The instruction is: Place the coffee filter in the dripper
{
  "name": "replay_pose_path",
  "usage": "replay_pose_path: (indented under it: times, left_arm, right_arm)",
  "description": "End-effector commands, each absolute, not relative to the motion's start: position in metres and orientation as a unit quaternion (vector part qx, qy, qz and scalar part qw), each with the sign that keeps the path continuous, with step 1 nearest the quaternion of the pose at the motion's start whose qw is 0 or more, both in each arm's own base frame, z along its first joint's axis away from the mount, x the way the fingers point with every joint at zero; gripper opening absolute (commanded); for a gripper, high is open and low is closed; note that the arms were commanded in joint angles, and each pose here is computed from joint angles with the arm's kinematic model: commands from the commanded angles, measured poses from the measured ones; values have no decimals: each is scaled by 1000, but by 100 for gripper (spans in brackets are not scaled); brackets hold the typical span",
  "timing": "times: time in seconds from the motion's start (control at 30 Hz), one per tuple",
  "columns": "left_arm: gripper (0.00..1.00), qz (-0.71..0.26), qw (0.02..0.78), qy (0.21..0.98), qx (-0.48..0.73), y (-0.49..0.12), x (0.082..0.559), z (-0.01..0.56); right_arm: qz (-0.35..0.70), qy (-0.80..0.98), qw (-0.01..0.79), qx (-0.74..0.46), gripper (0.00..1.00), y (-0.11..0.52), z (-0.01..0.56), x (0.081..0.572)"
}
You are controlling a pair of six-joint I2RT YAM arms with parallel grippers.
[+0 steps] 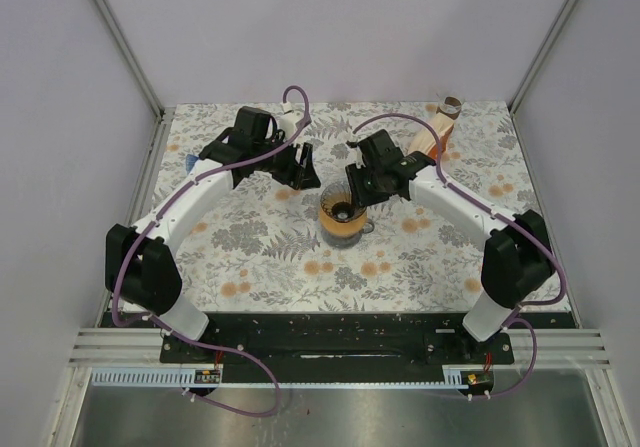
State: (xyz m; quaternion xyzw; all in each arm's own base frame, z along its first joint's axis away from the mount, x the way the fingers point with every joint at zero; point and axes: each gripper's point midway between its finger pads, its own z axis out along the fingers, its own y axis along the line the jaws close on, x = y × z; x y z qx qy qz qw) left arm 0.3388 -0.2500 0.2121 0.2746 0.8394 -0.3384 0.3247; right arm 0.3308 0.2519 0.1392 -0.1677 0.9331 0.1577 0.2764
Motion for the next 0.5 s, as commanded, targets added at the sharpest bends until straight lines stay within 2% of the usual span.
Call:
replay_pose_path:
  times: [0.0, 0.13, 0.27, 0.47]
  left_arm:
    - [66, -333, 367, 821, 283, -247, 345, 240]
    - [66, -331, 370, 821, 282, -245, 346, 242]
    - [66, -331, 371, 820, 283, -244, 346, 242]
    - [67, -319, 379, 822, 280, -238, 347, 243]
  right_arm:
    - [128, 935, 276, -184, 47, 236, 149, 330]
    - [138, 927, 296, -187, 51, 239, 171, 332]
    - [156, 919, 307, -194, 62, 246, 190, 333]
    - [141, 909, 346, -185, 73, 234, 221, 346]
